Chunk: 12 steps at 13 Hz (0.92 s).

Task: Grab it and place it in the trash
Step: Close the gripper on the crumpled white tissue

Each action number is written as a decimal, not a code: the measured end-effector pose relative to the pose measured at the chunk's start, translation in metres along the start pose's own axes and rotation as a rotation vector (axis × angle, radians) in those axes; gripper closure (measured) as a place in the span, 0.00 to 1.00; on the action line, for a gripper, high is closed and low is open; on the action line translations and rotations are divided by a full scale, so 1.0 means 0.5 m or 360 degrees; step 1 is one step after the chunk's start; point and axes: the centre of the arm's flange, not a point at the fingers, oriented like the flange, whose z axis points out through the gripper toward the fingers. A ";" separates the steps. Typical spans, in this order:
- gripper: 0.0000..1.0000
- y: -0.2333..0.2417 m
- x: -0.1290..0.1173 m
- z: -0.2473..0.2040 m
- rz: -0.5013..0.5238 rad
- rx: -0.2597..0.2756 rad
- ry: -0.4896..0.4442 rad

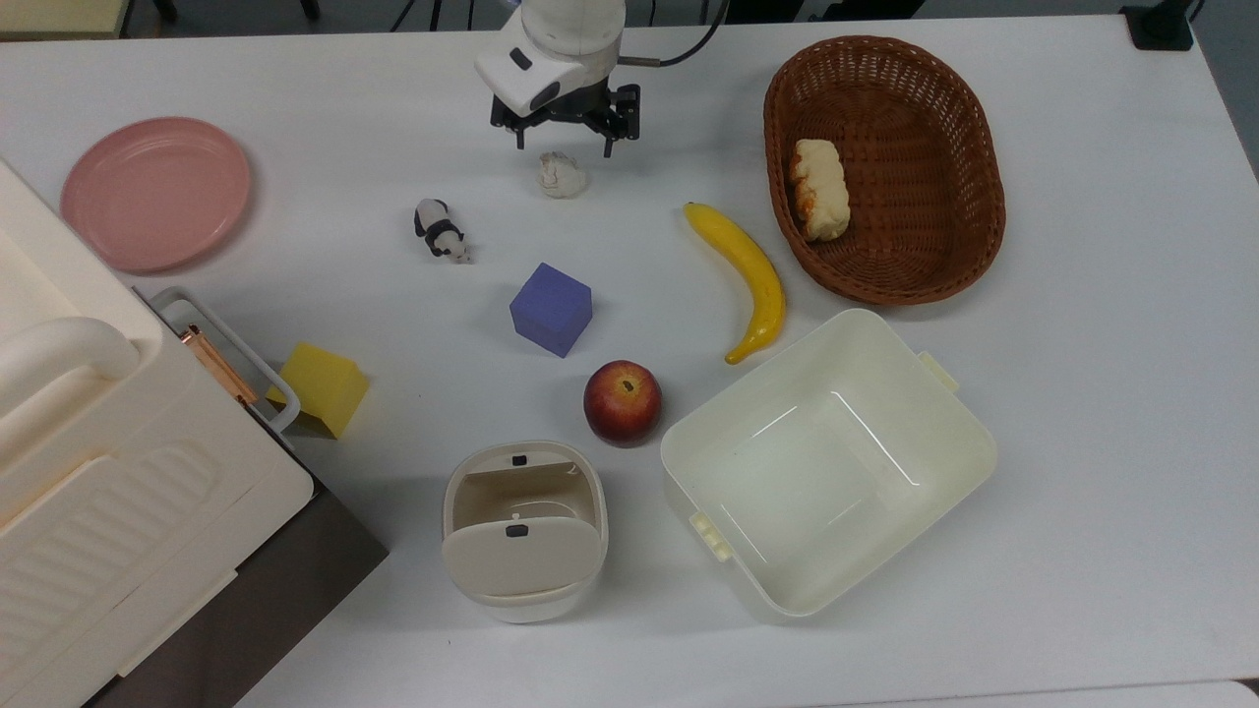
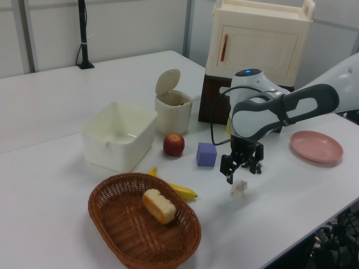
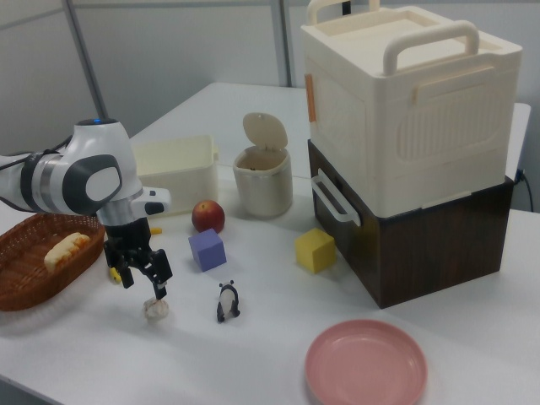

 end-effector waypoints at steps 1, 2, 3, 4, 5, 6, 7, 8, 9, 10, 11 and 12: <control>0.00 0.003 -0.006 0.000 0.0005 -0.0002 0.0000; 0.00 0.004 -0.013 0.001 0.0005 -0.0006 -0.0002; 0.00 0.005 -0.019 0.003 0.0006 -0.0009 -0.0006; 0.00 0.006 -0.025 0.006 0.0006 -0.0012 -0.0009; 0.00 0.006 -0.027 0.009 0.0006 -0.0012 -0.0004; 0.00 0.005 -0.026 0.013 0.0005 -0.0008 0.0011; 0.00 0.004 -0.025 0.022 0.0003 -0.0002 0.0023; 0.00 0.003 -0.024 0.031 0.0001 0.0001 0.0021; 0.00 0.002 -0.023 0.038 -0.0001 0.0003 0.0014; 0.00 0.001 -0.022 0.043 -0.0002 0.0004 0.0005; 0.00 0.001 -0.021 0.047 -0.0003 0.0005 -0.0001; 0.00 0.000 -0.018 0.050 -0.0003 0.0008 -0.0002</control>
